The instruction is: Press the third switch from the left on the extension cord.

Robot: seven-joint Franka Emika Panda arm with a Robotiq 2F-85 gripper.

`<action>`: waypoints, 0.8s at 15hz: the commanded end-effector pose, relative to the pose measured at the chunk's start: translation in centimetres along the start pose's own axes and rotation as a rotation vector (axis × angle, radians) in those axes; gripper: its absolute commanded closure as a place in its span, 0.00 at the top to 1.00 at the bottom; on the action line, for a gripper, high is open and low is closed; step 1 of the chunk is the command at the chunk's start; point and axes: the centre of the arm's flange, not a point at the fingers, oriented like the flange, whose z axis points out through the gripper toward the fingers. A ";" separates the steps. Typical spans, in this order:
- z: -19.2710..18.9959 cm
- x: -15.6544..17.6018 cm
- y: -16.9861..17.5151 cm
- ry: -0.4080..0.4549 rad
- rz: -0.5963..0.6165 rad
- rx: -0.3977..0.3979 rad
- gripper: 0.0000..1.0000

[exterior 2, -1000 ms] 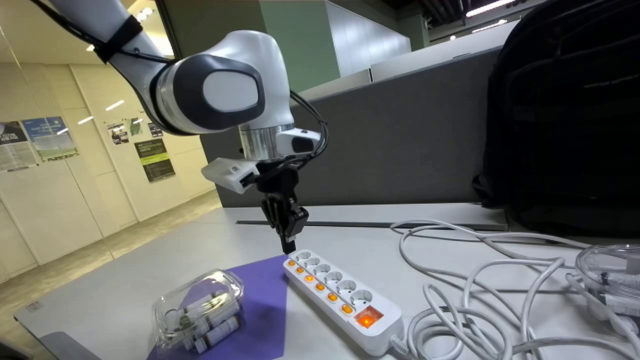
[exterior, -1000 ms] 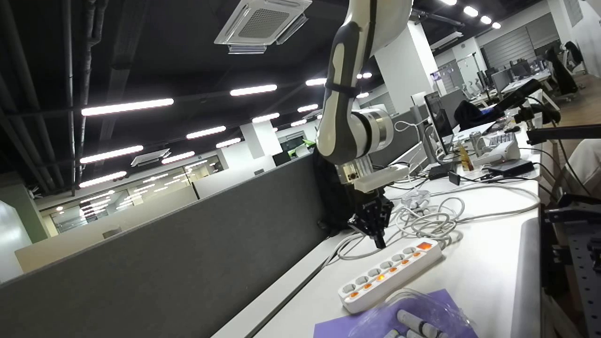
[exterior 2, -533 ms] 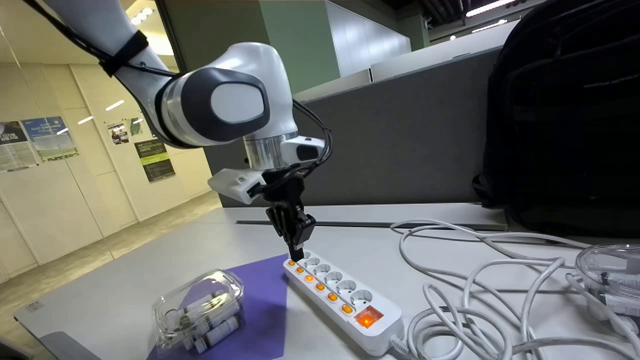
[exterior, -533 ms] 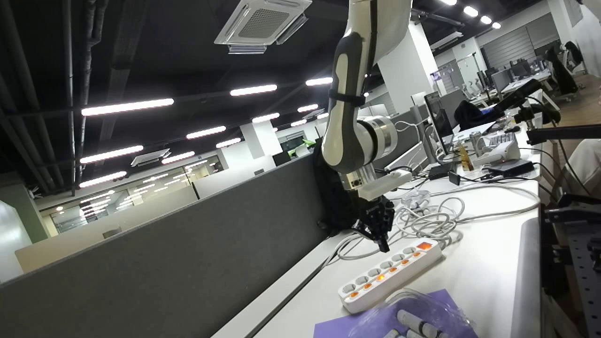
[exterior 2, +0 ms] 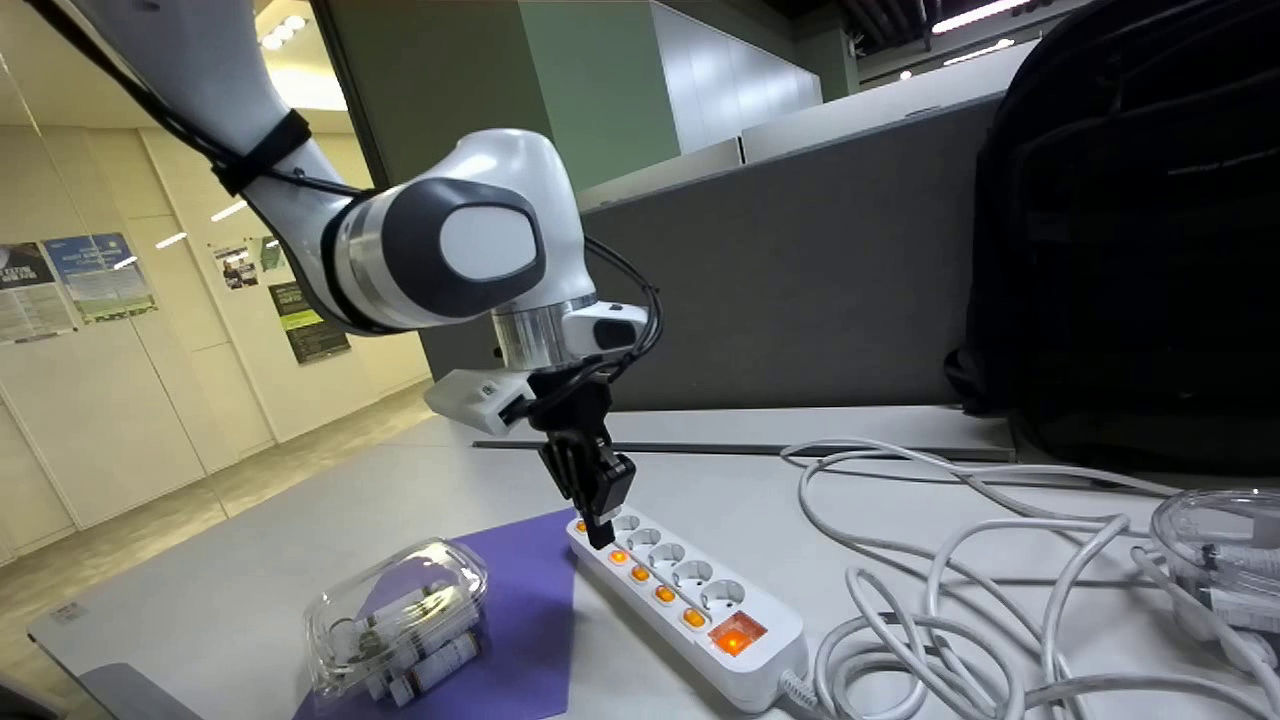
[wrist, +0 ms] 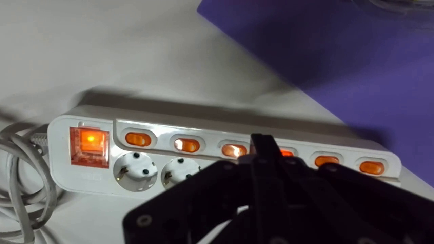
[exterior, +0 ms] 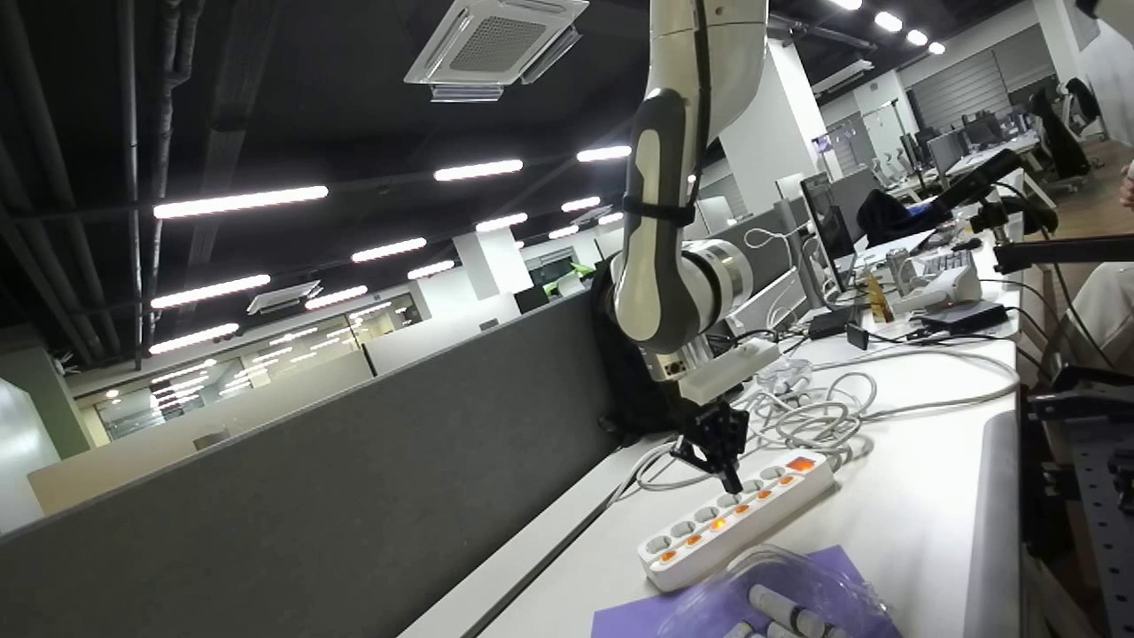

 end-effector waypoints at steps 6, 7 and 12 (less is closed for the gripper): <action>1.4 2.4 -1.6 0.020 0.041 -0.032 0.00; 1.6 2.6 -1.7 0.021 0.040 -0.036 0.00; 2.6 2.7 -2.6 0.016 0.014 -0.049 0.00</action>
